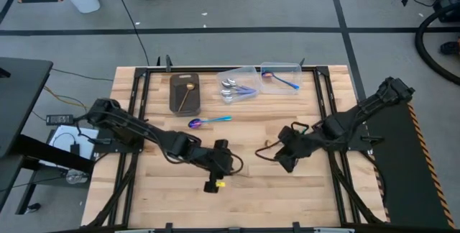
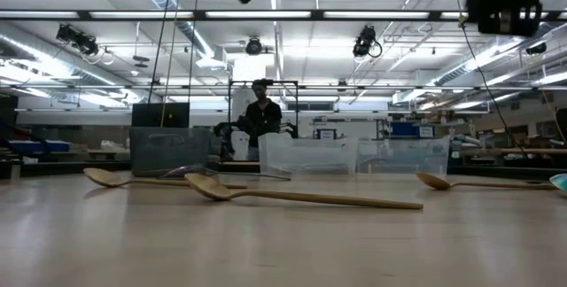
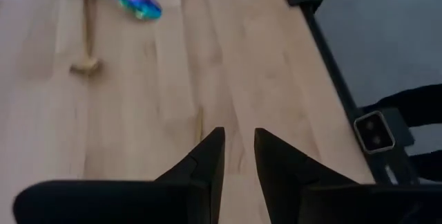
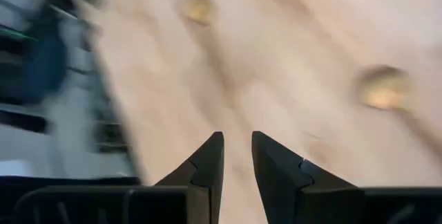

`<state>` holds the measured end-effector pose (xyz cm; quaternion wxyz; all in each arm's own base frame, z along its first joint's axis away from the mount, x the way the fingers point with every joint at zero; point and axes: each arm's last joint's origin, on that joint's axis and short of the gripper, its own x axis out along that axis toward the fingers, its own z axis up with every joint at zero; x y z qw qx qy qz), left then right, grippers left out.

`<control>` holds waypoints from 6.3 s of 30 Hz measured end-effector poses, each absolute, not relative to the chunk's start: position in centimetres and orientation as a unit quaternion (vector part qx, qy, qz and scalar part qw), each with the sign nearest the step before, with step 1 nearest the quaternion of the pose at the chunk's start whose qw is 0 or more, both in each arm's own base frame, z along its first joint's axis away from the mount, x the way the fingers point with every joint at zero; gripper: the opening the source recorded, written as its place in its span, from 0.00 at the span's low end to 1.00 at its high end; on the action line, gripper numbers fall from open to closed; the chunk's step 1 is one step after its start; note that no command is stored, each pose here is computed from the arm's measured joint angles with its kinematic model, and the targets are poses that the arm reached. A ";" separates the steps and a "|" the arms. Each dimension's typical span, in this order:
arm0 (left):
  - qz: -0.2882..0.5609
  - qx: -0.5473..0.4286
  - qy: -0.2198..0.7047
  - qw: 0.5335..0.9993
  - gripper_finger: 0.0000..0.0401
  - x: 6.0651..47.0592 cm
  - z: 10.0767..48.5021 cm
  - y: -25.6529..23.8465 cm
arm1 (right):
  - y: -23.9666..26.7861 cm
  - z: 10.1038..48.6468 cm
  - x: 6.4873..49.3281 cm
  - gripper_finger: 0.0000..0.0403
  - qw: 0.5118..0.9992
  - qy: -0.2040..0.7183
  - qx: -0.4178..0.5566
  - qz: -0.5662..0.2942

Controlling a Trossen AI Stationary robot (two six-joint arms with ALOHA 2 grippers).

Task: Sort silverware by color (type)
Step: Put the gold spoon into the black bin

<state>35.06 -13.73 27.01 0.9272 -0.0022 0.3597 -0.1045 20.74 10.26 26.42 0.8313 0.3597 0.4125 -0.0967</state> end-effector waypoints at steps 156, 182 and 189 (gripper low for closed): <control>0.119 -0.250 0.108 0.955 0.06 36.0 33.8 2.8 | -2.5 32.9 26.1 0.26 0.984 -0.030 0.169 -0.042; 0.344 -0.246 0.250 0.871 0.07 28.9 33.7 8.7 | -6.0 31.4 24.7 0.56 0.983 0.067 0.136 -0.106; 0.389 -0.211 0.307 0.843 0.07 27.6 32.8 10.1 | -6.0 31.3 24.7 0.55 0.981 0.074 0.146 -0.107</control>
